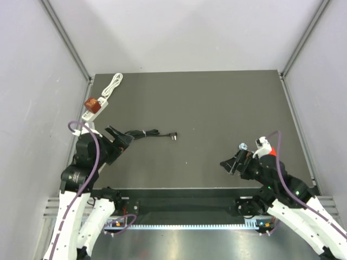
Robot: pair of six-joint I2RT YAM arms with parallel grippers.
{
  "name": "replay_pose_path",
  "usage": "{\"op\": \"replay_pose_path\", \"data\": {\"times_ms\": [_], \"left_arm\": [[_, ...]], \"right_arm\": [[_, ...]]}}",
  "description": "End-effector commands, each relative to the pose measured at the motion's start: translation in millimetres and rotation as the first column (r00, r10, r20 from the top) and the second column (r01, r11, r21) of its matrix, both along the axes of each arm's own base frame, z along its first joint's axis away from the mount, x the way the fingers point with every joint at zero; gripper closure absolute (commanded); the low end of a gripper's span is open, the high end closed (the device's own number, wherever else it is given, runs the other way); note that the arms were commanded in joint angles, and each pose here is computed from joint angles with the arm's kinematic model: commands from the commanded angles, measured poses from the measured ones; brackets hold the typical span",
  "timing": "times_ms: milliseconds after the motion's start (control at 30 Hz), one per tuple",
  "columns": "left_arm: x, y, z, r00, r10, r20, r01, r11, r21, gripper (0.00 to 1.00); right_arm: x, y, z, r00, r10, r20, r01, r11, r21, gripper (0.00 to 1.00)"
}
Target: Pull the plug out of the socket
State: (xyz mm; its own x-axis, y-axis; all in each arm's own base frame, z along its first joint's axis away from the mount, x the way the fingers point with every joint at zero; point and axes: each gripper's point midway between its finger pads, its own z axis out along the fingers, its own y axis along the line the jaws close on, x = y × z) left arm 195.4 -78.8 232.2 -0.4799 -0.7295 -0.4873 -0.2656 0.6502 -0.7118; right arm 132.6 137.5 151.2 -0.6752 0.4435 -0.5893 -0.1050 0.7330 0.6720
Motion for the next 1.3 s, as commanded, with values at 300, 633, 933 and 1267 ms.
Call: {"op": "replay_pose_path", "data": {"times_ms": [300, 633, 933, 1267], "left_arm": [[15, 75, -16, 0.86, 0.372, -0.35, -0.217, 0.886, 0.409, 0.02], [8, 95, -9, 0.805, 0.494, -0.329, -0.317, 0.827, 0.464, 0.03], [15, 64, 1, 0.933, 0.26, -0.249, -0.164, 0.923, 0.349, 0.36], [-7, 85, -4, 0.909, 0.338, -0.246, -0.21, 0.878, 0.43, 0.32]], "right_arm": [[10, 36, -5, 0.965, 0.245, -0.089, -0.258, 0.947, -0.19, 0.0], [47, 183, 27, 0.766, 0.638, 0.079, -0.629, 0.769, -0.113, 0.0], [126, 333, 39, 0.745, 0.611, 0.269, -0.586, 0.791, -0.173, 0.0], [201, 400, -43, 0.599, 0.772, 0.212, -0.599, 0.608, -0.521, 0.06]]}}
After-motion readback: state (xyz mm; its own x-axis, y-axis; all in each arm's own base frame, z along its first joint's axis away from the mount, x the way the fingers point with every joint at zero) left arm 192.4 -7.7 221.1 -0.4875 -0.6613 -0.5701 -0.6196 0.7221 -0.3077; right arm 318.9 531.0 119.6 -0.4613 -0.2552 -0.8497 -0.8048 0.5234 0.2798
